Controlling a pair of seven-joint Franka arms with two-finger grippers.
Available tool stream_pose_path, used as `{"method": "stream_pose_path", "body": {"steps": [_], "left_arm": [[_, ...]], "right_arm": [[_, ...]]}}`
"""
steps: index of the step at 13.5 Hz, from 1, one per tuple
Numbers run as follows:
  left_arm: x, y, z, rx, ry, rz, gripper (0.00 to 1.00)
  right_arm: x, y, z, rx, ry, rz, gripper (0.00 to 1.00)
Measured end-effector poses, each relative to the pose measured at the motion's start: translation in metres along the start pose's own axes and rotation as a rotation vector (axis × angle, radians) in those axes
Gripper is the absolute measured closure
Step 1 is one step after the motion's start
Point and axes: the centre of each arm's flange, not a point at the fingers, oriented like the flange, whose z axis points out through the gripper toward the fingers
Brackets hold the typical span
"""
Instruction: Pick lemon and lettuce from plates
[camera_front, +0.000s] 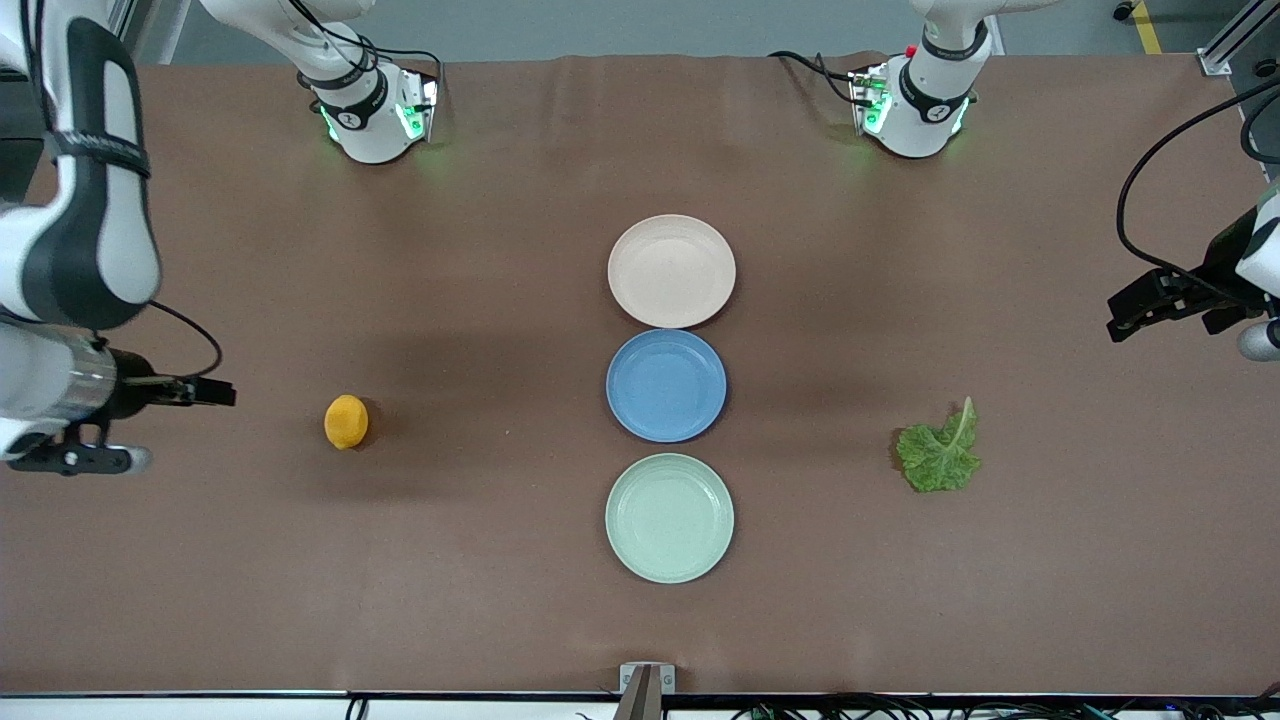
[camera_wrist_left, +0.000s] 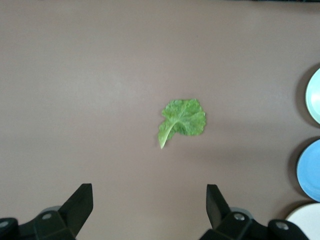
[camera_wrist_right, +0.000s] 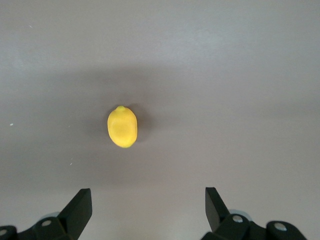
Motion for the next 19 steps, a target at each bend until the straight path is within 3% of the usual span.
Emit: {"method": "stream_pose_path", "body": {"steps": [3,6,9,15,19], "left_arm": [[-0.01,-0.003,-0.018,0.005,-0.003,-0.017,0.0],[-0.021,-0.005,-0.031,0.012,-0.016,-0.023,0.0],[-0.034,-0.02,-0.038,0.014,-0.062,-0.049,0.0],[-0.071,-0.007,-0.035,-0.008,-0.113,-0.031,0.0],[-0.09,-0.002,-0.032,-0.002,-0.118,-0.02,0.0]], "right_arm": [[-0.004,0.004,-0.029,0.003,0.029,0.004,0.0],[-0.012,-0.002,-0.034,0.007,-0.021,-0.005,0.0],[-0.027,0.0,-0.052,0.013,-0.027,-0.005,0.0],[-0.077,0.005,-0.072,0.04,0.039,-0.007,0.0],[-0.105,0.004,-0.077,0.016,0.063,-0.021,0.0]]}}
